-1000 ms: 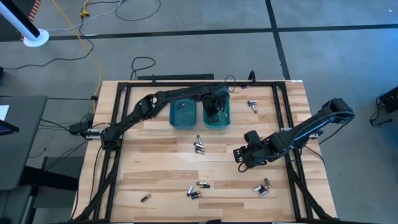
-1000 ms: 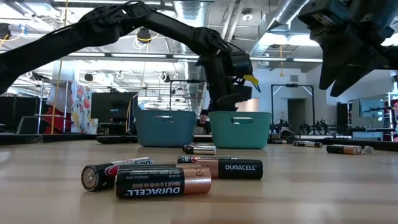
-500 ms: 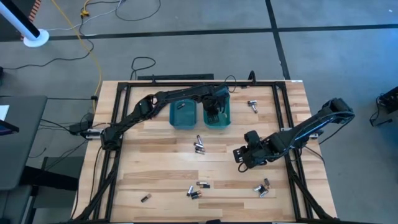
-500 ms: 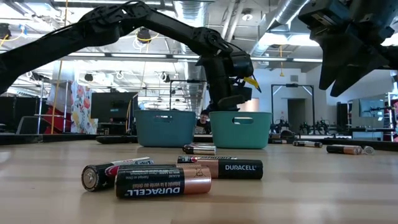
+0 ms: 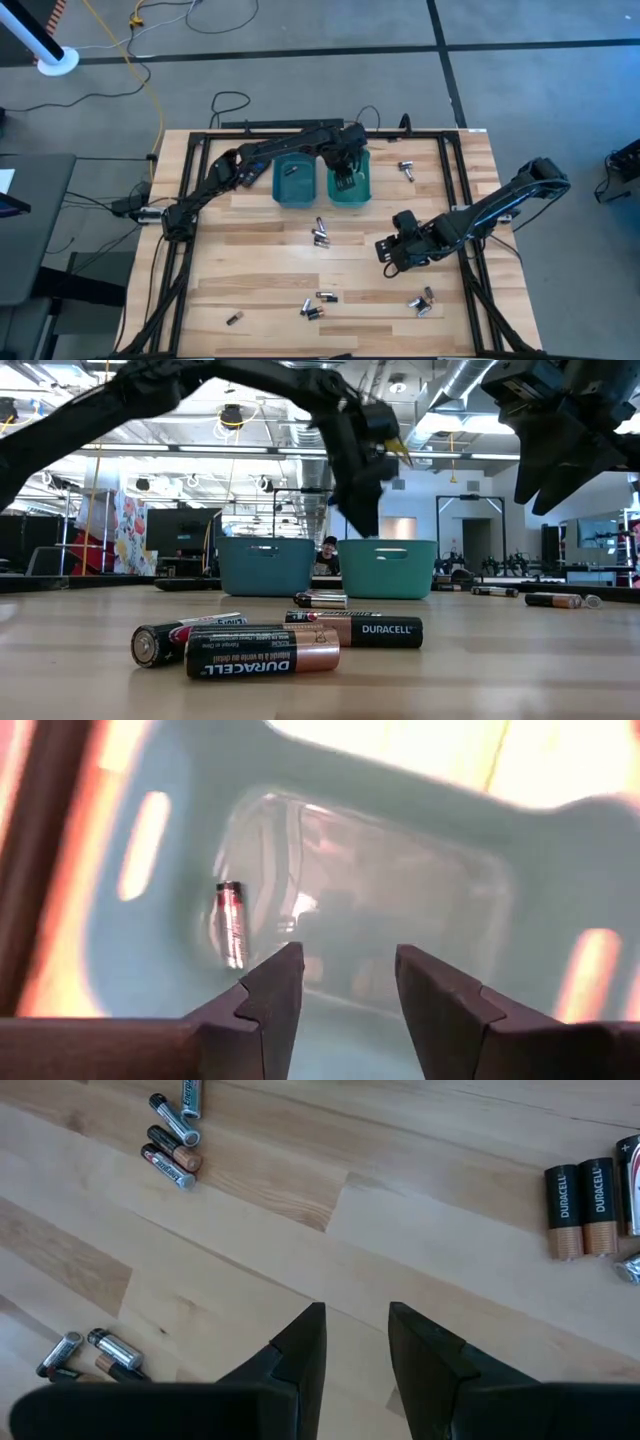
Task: Sort batteries
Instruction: Put the black battery into the blue bin
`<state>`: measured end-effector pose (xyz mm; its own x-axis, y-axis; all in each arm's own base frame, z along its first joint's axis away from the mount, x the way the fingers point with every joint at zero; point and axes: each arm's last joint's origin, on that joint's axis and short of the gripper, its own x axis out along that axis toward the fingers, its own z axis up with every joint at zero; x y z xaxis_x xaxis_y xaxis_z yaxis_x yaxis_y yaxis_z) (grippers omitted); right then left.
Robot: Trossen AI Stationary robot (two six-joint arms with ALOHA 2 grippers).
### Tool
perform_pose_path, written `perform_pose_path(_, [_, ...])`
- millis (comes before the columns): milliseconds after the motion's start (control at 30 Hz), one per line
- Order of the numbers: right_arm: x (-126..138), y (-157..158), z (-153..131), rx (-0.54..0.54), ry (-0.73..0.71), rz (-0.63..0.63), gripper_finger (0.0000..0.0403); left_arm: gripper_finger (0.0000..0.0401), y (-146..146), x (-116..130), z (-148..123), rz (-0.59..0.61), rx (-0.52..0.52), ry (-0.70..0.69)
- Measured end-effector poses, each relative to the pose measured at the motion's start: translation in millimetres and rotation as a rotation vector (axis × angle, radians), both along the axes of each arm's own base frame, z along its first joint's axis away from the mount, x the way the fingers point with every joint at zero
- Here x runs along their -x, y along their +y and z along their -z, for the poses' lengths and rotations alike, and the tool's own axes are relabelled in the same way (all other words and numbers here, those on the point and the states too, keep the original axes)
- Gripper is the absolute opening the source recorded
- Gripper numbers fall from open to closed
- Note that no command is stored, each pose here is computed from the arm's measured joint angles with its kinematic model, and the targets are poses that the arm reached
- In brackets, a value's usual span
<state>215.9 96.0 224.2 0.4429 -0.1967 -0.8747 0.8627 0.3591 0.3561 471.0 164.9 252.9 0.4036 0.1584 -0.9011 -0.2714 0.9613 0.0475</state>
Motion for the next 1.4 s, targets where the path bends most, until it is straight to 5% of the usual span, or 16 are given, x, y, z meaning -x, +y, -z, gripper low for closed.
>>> perform_pose_path(233, [0,0,0,0.005,0.002,-0.009,0.0128,0.0157,-21,30,-61,-0.139,0.067,-0.056])
perform_pose_path(367, [0,0,0,0.011,0.003,-0.025,0.0128,0.0157,-51,44,-70,-0.200,0.056,0.026])
perform_pose_path(733, [6,14,0,0.024,0.007,-0.113,0.0128,0.0136,-161,95,-31,-0.291,0.066,0.239])
perform_pose_path(1133, [14,27,0,0.033,0.007,-0.198,0.0128,0.0123,-269,213,-1,-0.497,0.203,0.187])
perform_pose_path(1400, [17,32,0,0.035,0.006,-0.225,0.0128,0.0123,-328,252,19,-0.545,0.316,0.199])
